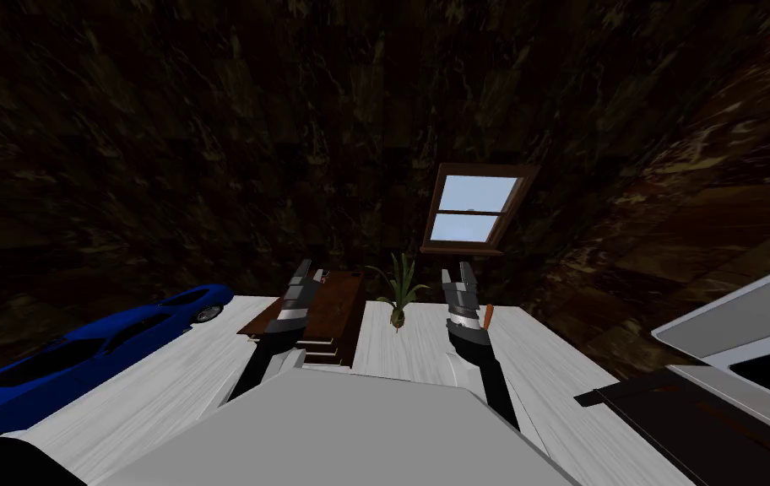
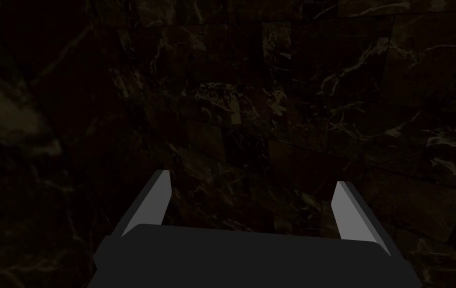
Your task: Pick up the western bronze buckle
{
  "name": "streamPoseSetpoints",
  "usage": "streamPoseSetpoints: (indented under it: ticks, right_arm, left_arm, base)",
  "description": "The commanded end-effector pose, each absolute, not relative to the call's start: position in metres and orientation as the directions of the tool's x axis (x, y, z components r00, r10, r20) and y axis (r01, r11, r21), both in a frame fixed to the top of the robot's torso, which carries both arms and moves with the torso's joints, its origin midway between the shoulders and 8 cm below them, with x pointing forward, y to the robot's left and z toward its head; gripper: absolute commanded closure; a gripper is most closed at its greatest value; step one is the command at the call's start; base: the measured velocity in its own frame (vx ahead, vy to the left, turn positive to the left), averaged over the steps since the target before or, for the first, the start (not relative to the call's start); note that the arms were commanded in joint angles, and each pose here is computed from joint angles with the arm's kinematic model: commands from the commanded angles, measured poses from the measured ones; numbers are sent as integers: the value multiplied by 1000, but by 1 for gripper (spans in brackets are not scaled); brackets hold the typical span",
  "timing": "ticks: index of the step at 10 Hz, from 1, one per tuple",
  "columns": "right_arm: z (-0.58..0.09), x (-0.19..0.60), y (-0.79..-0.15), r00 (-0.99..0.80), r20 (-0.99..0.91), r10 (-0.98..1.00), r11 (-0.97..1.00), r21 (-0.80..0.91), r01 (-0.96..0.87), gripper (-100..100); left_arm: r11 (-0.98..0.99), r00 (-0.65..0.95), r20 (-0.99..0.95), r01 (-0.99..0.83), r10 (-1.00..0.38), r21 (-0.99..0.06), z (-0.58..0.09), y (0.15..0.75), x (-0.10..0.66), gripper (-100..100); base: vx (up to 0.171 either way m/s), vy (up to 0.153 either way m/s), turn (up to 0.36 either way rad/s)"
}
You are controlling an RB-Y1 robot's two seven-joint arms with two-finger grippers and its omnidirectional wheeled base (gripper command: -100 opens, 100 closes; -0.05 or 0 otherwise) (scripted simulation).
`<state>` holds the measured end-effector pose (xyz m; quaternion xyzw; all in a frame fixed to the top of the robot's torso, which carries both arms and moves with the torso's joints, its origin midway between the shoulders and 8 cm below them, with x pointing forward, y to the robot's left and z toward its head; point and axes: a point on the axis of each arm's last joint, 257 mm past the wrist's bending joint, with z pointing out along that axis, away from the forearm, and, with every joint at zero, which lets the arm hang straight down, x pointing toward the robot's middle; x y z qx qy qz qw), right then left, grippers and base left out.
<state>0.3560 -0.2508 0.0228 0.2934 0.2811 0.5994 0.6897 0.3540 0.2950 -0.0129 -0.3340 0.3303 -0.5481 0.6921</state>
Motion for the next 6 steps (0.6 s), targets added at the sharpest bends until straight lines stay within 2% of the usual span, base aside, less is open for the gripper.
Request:
streamPoseSetpoints:
  ticks: [1,6]
  right_arm:
    - [23,356,-251,123,-36,992,109,742,-662,0]
    - [23,356,-251,123,-36,992,109,742,-662,0]
  left_arm:
    - [200,168,-131,515,-977,-834,-22,294,357,-100]
    - [308,142,-275,340,-951,-889,-94,305,366,-100]
  base:
    - [-1,-6,-54]
    - [0,-13,-150]
